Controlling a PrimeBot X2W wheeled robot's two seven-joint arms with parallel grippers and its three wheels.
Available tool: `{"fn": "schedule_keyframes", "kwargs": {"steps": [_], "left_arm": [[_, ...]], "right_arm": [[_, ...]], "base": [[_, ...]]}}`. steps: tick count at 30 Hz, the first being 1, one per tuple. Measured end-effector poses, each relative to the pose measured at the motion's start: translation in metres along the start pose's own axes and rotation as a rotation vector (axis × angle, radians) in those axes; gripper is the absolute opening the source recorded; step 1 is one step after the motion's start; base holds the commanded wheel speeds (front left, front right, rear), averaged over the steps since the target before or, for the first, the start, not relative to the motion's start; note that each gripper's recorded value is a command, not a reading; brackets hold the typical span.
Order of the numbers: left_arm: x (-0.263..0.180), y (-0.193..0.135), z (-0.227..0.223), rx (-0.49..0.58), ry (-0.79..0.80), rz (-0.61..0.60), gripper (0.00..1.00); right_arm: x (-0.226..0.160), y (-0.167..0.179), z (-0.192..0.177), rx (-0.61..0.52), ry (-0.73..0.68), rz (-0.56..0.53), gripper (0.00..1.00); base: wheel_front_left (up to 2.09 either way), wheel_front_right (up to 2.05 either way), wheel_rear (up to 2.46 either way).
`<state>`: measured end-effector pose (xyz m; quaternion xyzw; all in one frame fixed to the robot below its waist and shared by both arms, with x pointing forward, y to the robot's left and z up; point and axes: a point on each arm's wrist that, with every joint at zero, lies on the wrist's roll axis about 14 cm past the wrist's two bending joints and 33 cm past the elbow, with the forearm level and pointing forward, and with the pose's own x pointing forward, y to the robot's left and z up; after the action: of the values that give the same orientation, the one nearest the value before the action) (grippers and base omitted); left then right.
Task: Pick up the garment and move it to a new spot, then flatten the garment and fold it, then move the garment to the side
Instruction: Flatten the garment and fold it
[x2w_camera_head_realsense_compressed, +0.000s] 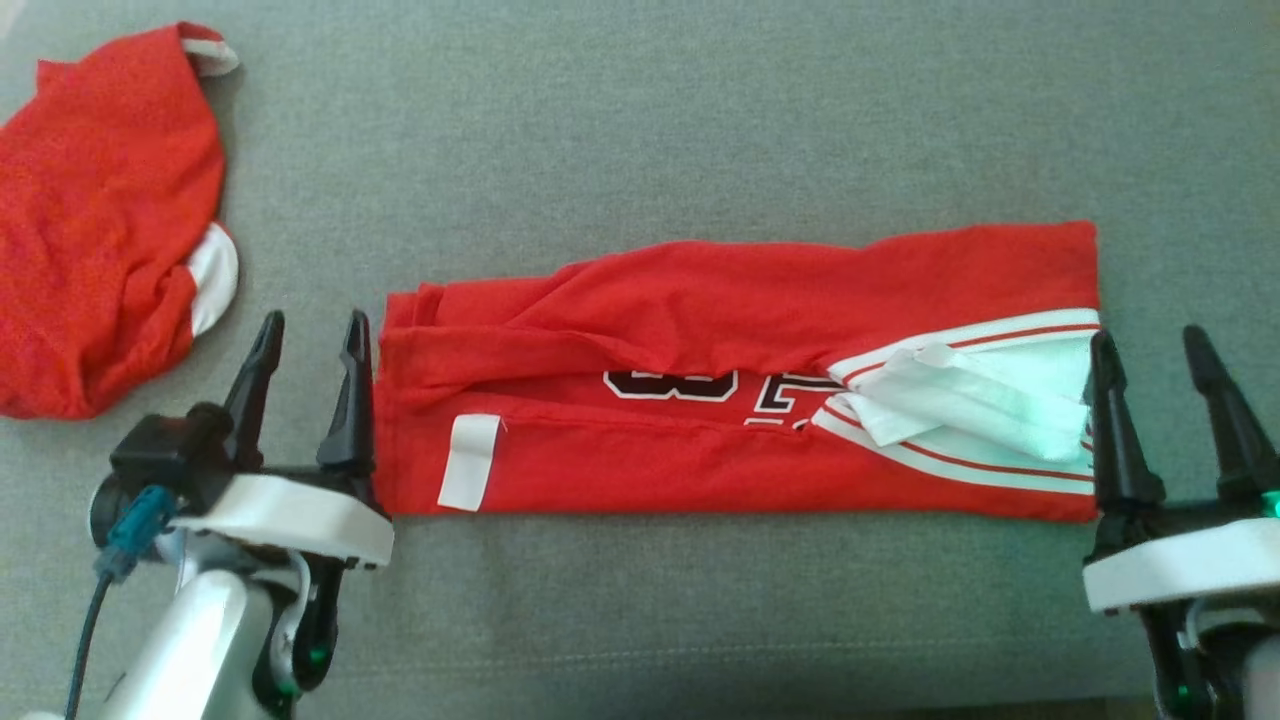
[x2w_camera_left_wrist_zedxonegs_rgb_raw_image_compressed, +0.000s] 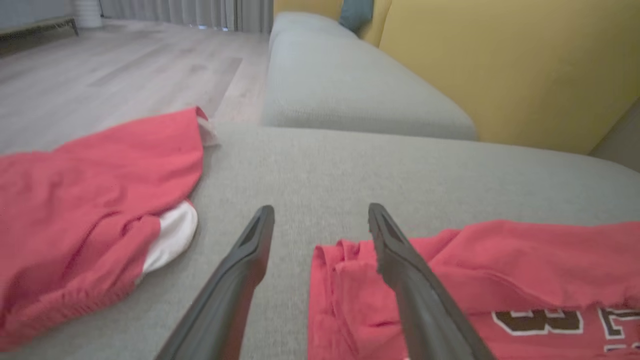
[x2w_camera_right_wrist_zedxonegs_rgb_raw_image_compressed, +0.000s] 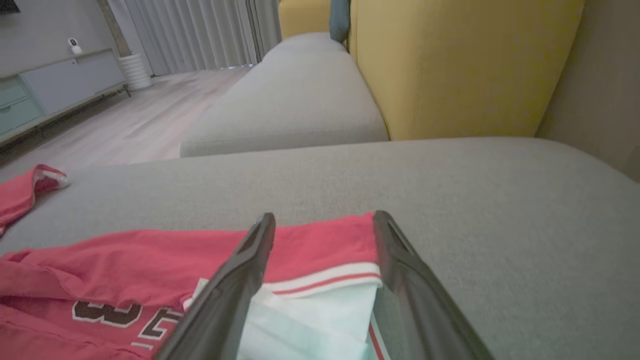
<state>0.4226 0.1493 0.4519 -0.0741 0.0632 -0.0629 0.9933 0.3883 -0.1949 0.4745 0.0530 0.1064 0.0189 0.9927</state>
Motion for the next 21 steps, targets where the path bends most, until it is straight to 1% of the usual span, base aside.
{"fn": "schedule_keyframes", "kwargs": {"steps": [5, 9, 16, 21], "left_arm": [[-0.001, -0.01, 0.033, 0.032, -0.108, -0.015, 1.0], [-0.005, -0.016, 0.051, 0.047, -0.166, -0.026, 1.0], [-0.015, -0.013, 0.038, 0.049, -0.126, -0.01, 1.0], [-0.015, -0.011, 0.034, 0.049, -0.114, -0.004, 1.0]], "right_arm": [[0.001, 0.007, 0.028, -0.036, -0.095, 0.016, 1.0], [-0.003, 0.013, 0.033, -0.03, -0.113, 0.028, 1.0], [-0.005, 0.013, 0.033, -0.023, -0.114, 0.025, 1.0], [-0.002, 0.014, 0.026, -0.007, -0.093, 0.026, 1.0]], "base": [[0.0, 0.0, 0.0], [0.0, 0.0, 0.0], [0.0, 0.0, 0.0], [0.0, 0.0, 0.0]]}}
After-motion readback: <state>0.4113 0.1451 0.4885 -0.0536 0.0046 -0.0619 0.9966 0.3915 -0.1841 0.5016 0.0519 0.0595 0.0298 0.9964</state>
